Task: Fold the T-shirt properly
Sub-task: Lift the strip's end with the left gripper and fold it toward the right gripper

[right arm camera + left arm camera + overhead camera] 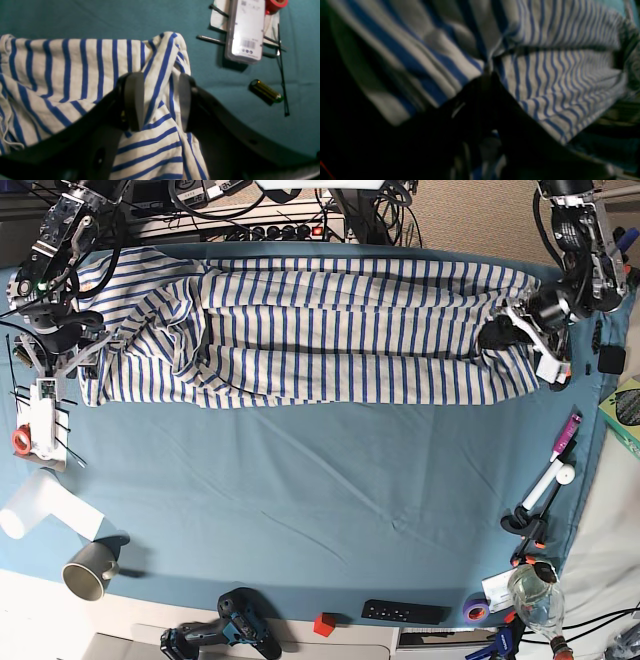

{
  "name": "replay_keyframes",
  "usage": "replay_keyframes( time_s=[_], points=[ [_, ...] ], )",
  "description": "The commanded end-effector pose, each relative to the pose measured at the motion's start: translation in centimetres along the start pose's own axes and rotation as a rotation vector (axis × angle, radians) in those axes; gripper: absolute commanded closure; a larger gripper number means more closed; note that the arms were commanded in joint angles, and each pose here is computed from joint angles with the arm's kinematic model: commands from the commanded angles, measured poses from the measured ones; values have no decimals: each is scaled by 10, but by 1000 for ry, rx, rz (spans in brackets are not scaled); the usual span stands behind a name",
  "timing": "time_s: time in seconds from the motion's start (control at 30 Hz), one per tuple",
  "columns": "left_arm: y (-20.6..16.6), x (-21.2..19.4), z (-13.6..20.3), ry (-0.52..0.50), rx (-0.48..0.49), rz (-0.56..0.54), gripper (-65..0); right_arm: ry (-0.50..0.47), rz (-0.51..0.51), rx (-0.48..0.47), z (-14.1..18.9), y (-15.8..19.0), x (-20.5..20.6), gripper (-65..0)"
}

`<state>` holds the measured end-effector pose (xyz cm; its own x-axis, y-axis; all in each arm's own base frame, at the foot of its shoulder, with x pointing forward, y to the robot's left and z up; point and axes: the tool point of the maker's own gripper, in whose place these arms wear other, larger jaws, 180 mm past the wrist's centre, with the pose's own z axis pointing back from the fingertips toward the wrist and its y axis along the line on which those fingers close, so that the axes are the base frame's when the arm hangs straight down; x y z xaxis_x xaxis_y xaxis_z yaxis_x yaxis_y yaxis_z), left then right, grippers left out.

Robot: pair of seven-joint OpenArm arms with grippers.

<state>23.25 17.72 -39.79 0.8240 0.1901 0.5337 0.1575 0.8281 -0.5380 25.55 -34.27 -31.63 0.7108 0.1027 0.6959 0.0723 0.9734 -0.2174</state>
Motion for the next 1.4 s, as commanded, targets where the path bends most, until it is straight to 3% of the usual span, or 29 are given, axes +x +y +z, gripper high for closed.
replay_keyframes(
  time_s=[0.0, 0.47, 1.03, 1.37],
  points=[
    [-3, 15, 7, -37, 1, -38, 0, -53, 11, -16, 4, -6, 17, -232],
    [-31, 37, 9, -119, -32, -102, 0, -40, -6, -85, 5, -19, 14, -232],
    [-133, 34, -57, -76, -255, -230, 0, -42, -6, -84, 5, -18, 14, -232],
    [-186, 27, -76, -51, -376, -280, 0, -47, -5, -85, 5, -19, 15, -232]
  ],
)
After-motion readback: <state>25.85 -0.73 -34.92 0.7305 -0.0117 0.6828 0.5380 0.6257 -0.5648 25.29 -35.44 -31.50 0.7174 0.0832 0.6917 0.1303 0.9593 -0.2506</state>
